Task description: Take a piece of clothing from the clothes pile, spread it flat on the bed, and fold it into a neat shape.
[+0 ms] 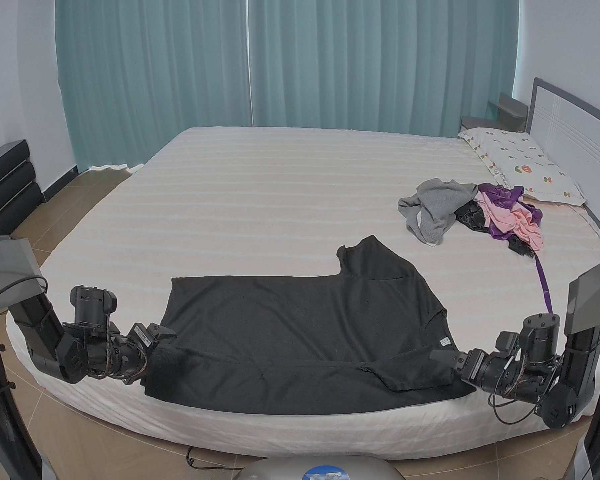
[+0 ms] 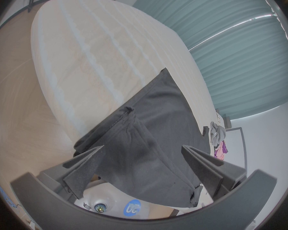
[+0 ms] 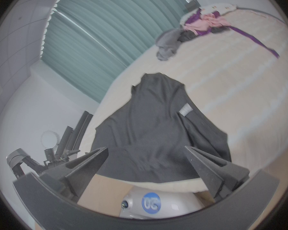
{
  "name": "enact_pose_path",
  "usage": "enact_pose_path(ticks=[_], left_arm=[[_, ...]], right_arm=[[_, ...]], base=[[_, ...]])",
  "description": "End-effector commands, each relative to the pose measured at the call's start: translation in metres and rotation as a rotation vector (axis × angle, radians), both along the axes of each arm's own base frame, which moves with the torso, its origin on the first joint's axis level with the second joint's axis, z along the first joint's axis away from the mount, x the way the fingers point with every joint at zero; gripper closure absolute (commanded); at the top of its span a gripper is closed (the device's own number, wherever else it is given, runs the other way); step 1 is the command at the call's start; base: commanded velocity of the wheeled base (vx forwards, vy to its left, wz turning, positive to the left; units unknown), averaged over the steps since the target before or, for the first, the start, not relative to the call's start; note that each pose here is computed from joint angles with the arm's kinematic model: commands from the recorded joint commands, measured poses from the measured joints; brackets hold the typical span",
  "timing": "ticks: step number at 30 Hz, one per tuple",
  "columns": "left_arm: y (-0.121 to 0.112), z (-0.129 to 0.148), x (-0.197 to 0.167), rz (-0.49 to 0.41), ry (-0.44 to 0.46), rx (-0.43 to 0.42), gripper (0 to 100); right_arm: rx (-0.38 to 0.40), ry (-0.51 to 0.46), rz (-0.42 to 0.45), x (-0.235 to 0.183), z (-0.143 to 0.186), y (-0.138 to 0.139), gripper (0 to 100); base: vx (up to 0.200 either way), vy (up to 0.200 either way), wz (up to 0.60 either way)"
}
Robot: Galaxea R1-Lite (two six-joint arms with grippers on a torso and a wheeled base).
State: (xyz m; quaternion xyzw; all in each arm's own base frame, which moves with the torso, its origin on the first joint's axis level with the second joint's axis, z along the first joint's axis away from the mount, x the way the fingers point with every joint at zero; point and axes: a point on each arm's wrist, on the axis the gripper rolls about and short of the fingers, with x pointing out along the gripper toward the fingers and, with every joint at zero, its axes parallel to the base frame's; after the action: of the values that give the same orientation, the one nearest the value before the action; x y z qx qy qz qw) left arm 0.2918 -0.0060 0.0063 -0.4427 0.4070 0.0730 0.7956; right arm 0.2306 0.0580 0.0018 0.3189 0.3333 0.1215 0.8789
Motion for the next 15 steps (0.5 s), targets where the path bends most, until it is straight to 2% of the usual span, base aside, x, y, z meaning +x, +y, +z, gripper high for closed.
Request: enact_pose_path(ticks=[1, 15], left_arm=[[0.0, 0.001, -0.006, -0.004, 0.011, -0.033, 0], [-0.001, 0.001, -0.008, -0.01, 0.015, -0.032, 0]], right_arm=[[-0.017, 0.116, -0.024, -0.006, -0.024, -0.001, 0], [0.001, 0.097, -0.032, 0.012, -0.034, 0.003, 0]], base=[[0.0, 0.0, 0.0], [0.0, 0.0, 0.0]])
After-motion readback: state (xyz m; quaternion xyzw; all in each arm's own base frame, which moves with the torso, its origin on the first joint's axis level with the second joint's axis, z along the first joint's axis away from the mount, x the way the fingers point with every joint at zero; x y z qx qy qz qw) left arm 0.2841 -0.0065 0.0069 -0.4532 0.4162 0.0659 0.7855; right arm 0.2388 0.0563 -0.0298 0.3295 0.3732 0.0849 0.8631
